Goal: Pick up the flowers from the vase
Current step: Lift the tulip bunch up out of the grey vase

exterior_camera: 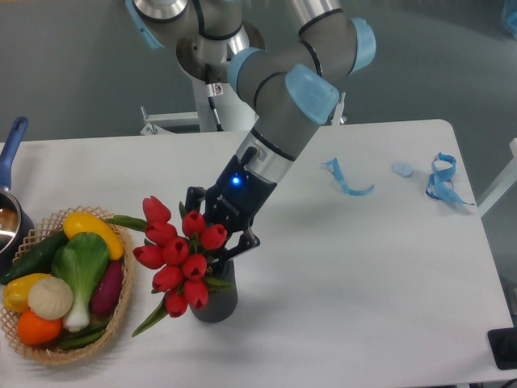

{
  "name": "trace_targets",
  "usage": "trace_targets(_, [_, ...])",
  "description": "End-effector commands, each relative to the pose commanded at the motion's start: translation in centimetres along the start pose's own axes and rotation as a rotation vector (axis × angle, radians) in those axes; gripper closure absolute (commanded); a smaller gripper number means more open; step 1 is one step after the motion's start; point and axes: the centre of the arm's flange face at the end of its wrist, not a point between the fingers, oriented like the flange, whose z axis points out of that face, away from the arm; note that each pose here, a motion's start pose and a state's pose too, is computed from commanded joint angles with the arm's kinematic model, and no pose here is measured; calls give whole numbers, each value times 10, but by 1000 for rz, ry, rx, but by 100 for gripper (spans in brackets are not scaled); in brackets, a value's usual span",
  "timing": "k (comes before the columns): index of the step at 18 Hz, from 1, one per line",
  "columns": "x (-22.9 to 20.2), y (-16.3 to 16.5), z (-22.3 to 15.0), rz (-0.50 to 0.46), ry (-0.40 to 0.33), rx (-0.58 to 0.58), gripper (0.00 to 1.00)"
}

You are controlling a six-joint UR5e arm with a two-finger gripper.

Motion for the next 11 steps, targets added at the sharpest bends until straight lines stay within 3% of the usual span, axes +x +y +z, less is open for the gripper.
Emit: trace_targets(11, [-2, -77, -59, -87, -68, 109, 65])
